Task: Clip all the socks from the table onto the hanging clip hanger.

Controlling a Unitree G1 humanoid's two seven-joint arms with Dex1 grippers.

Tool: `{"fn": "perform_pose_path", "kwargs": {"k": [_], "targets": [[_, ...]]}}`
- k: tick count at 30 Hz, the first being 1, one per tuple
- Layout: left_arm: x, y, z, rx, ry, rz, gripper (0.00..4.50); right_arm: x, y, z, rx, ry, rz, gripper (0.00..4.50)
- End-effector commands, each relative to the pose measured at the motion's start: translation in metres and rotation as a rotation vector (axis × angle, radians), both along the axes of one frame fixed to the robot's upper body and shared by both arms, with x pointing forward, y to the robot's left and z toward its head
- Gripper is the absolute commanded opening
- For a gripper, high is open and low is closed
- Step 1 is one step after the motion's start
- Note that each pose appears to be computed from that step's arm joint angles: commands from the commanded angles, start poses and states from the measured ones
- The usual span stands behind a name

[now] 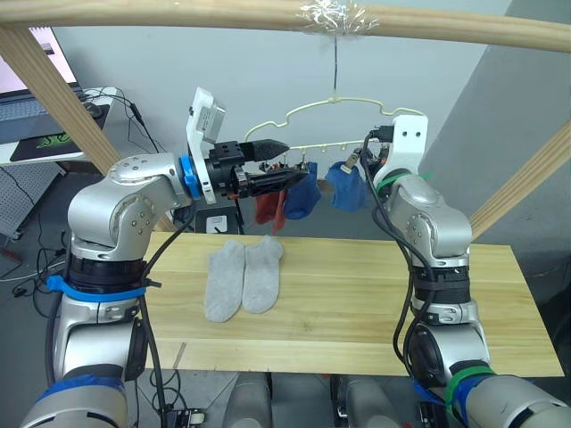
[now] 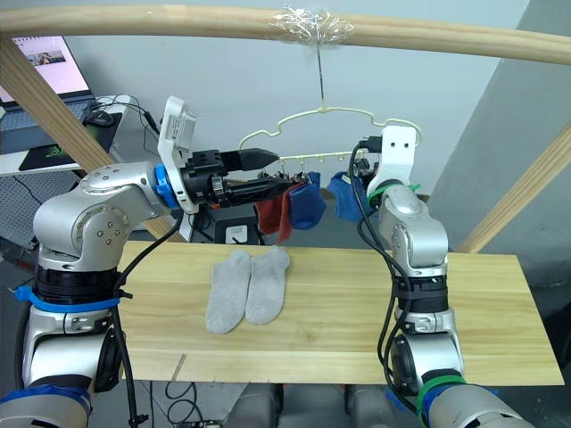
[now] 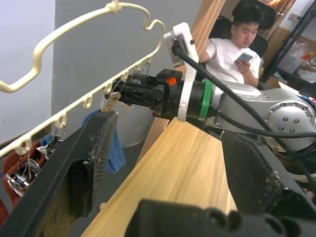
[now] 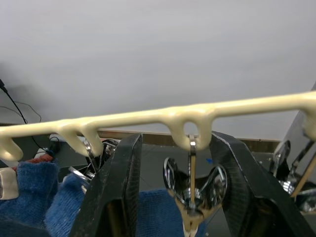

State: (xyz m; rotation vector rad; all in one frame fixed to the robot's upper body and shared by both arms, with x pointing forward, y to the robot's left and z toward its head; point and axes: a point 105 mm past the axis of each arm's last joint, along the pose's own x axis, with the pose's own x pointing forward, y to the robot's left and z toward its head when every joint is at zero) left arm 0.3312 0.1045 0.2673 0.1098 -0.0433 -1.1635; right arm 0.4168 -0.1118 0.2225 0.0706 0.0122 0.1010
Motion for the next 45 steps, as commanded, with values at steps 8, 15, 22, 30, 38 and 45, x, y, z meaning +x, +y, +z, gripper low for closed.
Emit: {"fn": "perform_pose_path", "kwargs": {"k": [8, 15, 22, 30, 38, 45], "targets": [[-0.005, -0.003, 0.009, 0.005, -0.076, 0.000, 3.82, 0.001, 0.003, 0.021, 0.016, -0.069, 0.015, 2.16], [-0.004, -0.002, 0.009, 0.005, -0.078, 0.006, 3.82, 0.002, 0.001, 0.021, 0.005, -0.068, -0.001, 1.17], [-0.003, -0.003, 0.010, 0.005, -0.085, 0.008, 3.82, 0.002, -0.001, 0.022, 0.007, -0.071, -0.008, 0.07], [-0.001, -0.002, 0.005, 0.016, -0.071, 0.020, 3.82, 0.002, -0.001, 0.023, 0.008, -0.071, -0.008, 0.07], [0.015, 0.020, -0.100, 0.276, 0.091, 0.233, 3.82, 0.001, 0.001, 0.028, 0.016, -0.078, 0.001, 0.07], [0.034, 0.046, -0.174, 0.404, 0.126, 0.405, 4.47, -0.001, 0.003, 0.029, 0.018, -0.078, 0.008, 0.05]]}}
